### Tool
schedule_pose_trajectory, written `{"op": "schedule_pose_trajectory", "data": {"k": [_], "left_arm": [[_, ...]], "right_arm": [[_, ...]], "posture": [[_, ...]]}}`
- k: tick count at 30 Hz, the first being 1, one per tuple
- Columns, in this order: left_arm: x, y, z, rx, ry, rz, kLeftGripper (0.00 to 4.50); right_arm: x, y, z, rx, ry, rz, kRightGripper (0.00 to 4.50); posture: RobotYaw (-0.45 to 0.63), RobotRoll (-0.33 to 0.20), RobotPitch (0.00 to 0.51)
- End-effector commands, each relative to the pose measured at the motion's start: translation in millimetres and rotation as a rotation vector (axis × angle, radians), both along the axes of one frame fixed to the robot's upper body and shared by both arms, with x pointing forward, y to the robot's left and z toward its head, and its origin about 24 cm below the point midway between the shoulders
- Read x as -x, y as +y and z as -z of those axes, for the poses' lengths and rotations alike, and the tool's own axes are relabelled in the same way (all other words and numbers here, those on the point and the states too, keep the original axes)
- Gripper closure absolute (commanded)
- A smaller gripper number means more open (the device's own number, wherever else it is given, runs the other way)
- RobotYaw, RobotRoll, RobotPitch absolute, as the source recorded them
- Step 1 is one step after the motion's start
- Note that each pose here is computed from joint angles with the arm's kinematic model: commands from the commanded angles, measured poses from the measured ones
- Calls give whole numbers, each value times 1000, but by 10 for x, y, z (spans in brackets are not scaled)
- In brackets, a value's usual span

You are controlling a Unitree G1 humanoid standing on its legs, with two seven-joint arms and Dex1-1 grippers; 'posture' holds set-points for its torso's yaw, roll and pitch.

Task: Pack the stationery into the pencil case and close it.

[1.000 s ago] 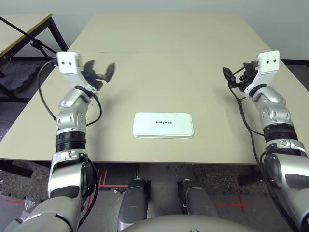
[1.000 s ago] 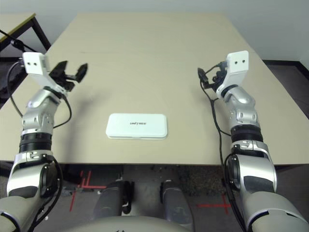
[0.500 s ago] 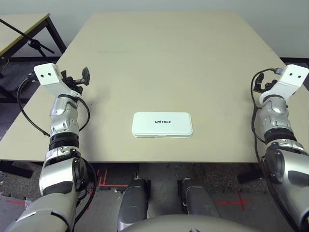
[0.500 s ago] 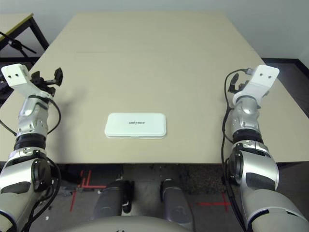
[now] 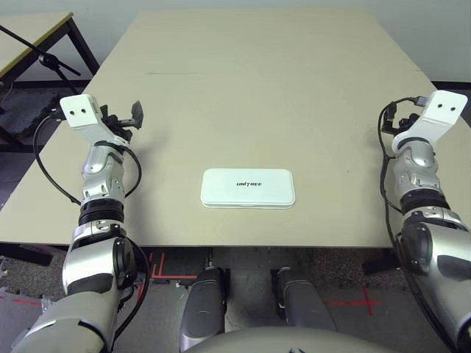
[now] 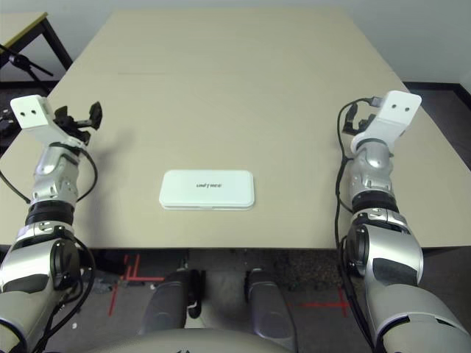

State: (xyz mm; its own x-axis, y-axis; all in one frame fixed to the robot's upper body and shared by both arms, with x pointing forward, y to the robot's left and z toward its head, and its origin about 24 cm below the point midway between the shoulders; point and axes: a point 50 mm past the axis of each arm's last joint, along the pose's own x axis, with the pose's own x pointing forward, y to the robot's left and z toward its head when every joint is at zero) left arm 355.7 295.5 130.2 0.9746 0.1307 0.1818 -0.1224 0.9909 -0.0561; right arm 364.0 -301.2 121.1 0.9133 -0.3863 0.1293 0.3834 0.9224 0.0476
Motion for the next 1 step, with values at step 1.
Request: {"op": "schedule_pose_trajectory", "data": {"k": [1], "left_arm": [[-45,-58,-41,-11,-9,22,20]], "right_arm": [[-4,26,-32,9,-24,-10,0]], "posture": [[-52,0,119]]}}
